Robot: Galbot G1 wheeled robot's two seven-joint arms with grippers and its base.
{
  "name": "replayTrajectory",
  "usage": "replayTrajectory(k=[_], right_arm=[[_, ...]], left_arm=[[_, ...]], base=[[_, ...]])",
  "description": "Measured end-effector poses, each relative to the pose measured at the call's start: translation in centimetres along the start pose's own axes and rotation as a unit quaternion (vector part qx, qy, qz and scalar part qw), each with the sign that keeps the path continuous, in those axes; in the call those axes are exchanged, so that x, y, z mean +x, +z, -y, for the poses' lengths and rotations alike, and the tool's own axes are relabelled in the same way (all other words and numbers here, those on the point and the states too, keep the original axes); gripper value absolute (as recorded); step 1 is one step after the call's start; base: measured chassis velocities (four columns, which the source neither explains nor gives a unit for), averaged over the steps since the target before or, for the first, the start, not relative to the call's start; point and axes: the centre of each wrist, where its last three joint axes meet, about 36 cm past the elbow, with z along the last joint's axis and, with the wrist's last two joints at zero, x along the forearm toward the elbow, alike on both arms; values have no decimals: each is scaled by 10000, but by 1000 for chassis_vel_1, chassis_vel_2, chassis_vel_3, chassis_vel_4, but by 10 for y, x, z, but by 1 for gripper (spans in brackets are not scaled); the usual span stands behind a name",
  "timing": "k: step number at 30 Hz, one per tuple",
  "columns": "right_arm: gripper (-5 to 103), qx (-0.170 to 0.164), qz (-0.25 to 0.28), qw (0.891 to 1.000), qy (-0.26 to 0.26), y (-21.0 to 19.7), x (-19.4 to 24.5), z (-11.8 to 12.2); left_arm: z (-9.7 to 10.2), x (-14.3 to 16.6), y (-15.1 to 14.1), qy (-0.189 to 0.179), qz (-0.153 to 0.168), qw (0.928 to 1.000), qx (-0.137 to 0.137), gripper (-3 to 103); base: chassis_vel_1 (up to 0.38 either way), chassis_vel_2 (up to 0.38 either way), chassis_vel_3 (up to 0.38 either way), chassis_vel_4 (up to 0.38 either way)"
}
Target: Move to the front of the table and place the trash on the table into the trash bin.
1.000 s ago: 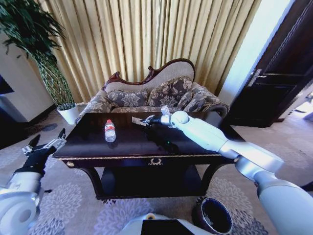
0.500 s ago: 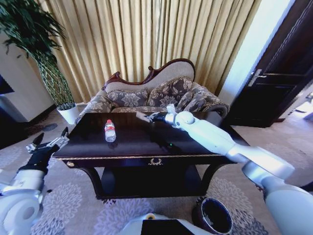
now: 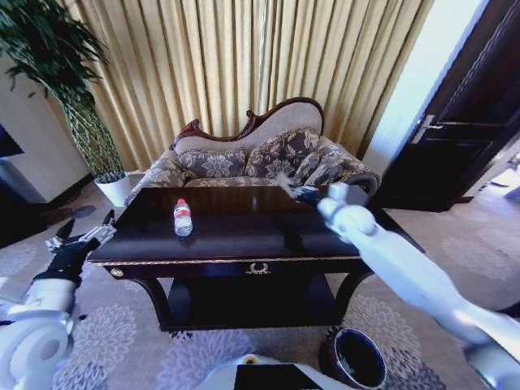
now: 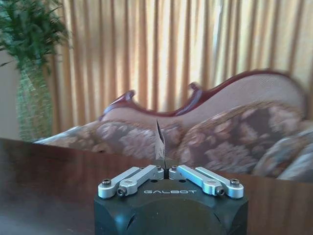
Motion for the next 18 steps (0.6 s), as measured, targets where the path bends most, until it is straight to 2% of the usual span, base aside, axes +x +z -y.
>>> replayTrajectory(k=[3, 7, 9, 13, 18], right_arm=[[0, 79, 122, 9996, 261, 4, 28, 7], [0, 59, 173, 9986, 489, 8, 43, 8], [0, -53, 251, 9947, 994, 15, 56, 6], [0, -77, 345, 9901, 1357, 23, 68, 3], [0, 13, 443, 9862, 1598, 25, 81, 5]], left_arm=[[3, -3, 3, 75, -32, 10000, 24, 100], [4, -6, 5, 115, -49, 9999, 46, 100], [6, -8, 7, 166, -88, 9998, 52, 100], [6, -10, 10, 198, -147, 9997, 64, 100], [6, -12, 12, 226, -187, 9995, 63, 100]], base=[[0, 0, 0, 0], [0, 0, 0, 0], [0, 0, 0, 0], [0, 0, 0, 0], [0, 0, 0, 0]])
